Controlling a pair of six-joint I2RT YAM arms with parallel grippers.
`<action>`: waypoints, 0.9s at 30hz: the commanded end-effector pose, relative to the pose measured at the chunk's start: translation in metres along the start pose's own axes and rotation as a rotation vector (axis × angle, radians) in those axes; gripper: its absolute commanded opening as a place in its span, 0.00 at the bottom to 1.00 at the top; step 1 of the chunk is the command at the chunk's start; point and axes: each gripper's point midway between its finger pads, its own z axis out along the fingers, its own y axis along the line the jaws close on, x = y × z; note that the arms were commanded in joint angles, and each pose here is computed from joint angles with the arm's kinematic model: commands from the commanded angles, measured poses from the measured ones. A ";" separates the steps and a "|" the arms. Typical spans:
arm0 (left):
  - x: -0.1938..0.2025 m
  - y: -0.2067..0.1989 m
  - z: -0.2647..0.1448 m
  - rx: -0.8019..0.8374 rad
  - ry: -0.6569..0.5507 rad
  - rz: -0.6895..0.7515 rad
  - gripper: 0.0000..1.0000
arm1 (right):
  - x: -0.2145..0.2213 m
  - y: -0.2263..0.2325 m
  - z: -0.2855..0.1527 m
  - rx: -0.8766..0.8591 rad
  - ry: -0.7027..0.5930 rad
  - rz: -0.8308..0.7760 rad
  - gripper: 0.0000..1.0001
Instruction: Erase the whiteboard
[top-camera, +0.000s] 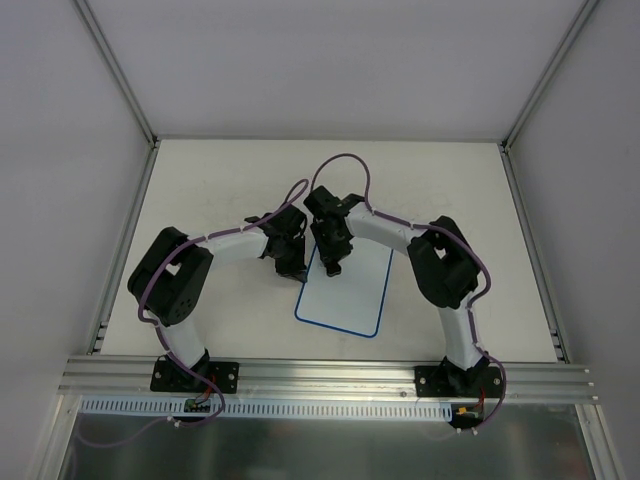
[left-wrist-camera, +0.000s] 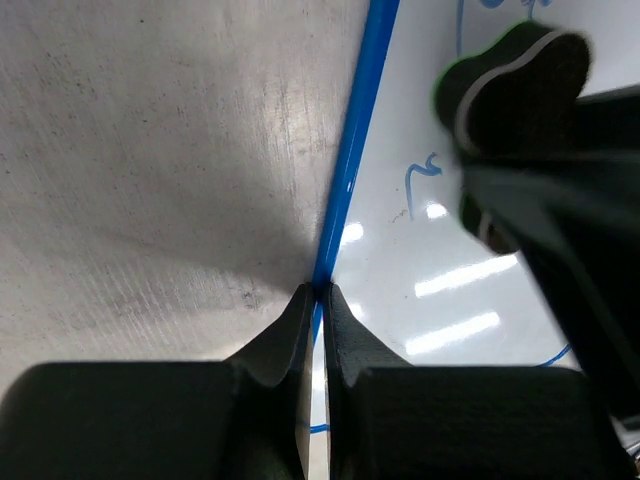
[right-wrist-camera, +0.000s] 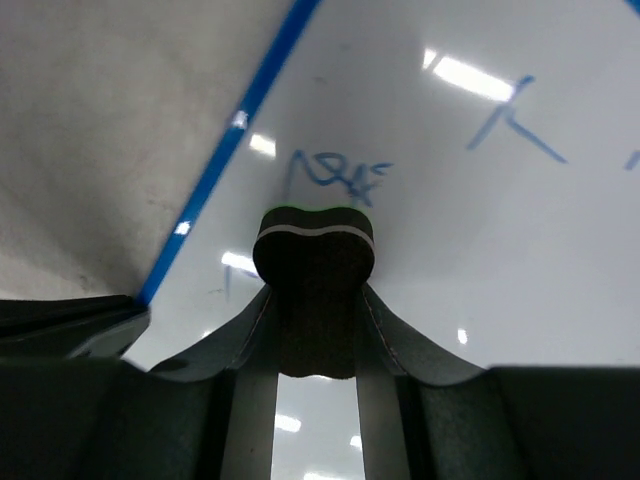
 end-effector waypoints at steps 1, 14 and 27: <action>0.053 0.073 0.021 -0.285 0.149 0.016 0.00 | 0.032 -0.074 0.005 0.195 0.130 0.158 0.00; 0.052 0.073 0.019 -0.283 0.145 0.017 0.00 | 0.040 -0.181 -0.015 0.214 0.054 0.620 0.00; 0.037 0.056 0.016 -0.236 0.113 0.016 0.00 | 0.043 -0.070 -0.005 -0.061 0.084 0.489 0.02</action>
